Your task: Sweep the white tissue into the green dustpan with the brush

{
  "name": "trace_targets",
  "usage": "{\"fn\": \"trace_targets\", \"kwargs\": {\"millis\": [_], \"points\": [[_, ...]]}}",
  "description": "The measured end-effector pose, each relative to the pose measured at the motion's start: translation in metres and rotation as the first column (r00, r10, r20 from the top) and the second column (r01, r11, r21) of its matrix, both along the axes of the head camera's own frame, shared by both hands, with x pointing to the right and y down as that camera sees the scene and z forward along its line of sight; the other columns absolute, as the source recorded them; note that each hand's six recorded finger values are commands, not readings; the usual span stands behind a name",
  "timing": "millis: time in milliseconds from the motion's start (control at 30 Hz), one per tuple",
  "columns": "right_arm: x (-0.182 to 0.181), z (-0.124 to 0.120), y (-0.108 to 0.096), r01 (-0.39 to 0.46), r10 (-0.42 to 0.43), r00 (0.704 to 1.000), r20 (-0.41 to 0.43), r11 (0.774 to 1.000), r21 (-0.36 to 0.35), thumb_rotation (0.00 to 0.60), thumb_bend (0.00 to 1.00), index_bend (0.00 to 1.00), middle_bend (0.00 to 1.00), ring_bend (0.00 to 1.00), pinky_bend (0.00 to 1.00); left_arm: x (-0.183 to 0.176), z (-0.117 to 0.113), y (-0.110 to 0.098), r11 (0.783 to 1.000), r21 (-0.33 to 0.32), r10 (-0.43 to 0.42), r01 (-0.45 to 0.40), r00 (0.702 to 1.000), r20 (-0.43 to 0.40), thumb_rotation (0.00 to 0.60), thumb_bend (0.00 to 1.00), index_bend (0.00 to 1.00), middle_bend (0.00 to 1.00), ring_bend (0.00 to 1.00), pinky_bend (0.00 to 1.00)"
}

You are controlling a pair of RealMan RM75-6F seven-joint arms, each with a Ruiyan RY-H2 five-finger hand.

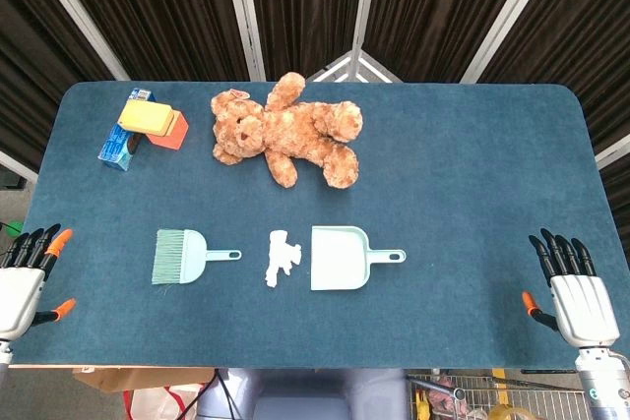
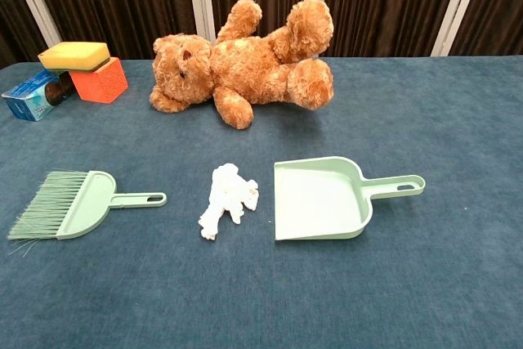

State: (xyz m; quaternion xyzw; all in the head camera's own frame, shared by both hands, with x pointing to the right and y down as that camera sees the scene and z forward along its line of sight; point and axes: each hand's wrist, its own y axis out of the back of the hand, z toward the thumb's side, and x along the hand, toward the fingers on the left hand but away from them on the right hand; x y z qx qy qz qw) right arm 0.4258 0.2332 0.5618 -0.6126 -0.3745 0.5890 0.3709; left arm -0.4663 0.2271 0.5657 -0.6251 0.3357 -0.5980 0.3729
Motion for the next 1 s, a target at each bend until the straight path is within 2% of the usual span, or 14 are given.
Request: {"fn": "trace_targets", "kwargs": {"millis": [733,767,833,867,900,1000], "points": [[-0.011,0.003,0.002,0.018,-0.017,1.000,0.023,1.000,-0.026,0.600,0.36,0.00,0.00,0.00,0.00,-0.001,-0.002,0.001,1.000,0.003,-0.004,0.004,1.000,0.000,0.600,0.00,0.00,0.00,0.00,0.00],[-0.012,0.004,0.001,0.022,-0.022,0.999,0.025,0.999,-0.025,0.600,0.36,0.00,0.00,0.00,0.03,-0.001,-0.002,0.001,1.000,0.003,-0.006,0.006,1.000,-0.002,0.600,0.00,0.00,0.00,0.00,0.00],[-0.016,0.003,-0.002,0.032,-0.031,0.999,0.031,0.999,-0.018,0.600,0.36,0.00,0.03,0.05,0.17,0.000,-0.002,0.000,1.000,0.006,-0.003,0.003,1.000,0.001,0.600,0.00,0.00,0.00,0.00,0.00],[-0.019,0.003,-0.004,0.036,-0.035,0.999,0.040,0.999,-0.013,0.600,0.36,0.00,0.09,0.13,0.30,0.000,-0.002,0.000,1.000,0.009,-0.001,0.001,1.000,0.004,0.600,0.00,0.00,0.00,0.00,0.00],[-0.022,0.003,-0.006,0.039,-0.038,0.998,0.048,0.999,-0.007,0.600,0.36,0.00,0.20,0.25,0.42,0.000,-0.003,0.000,1.000,0.013,0.001,-0.001,1.000,0.006,0.600,0.00,0.00,0.00,0.00,0.00],[-0.034,0.001,-0.019,0.055,-0.057,0.995,0.079,0.998,0.026,0.600,0.36,0.00,0.54,0.58,0.67,0.000,-0.003,-0.001,1.000,0.020,-0.004,0.004,1.000,0.004,0.600,0.00,0.00,0.00,0.00,0.00]]}}
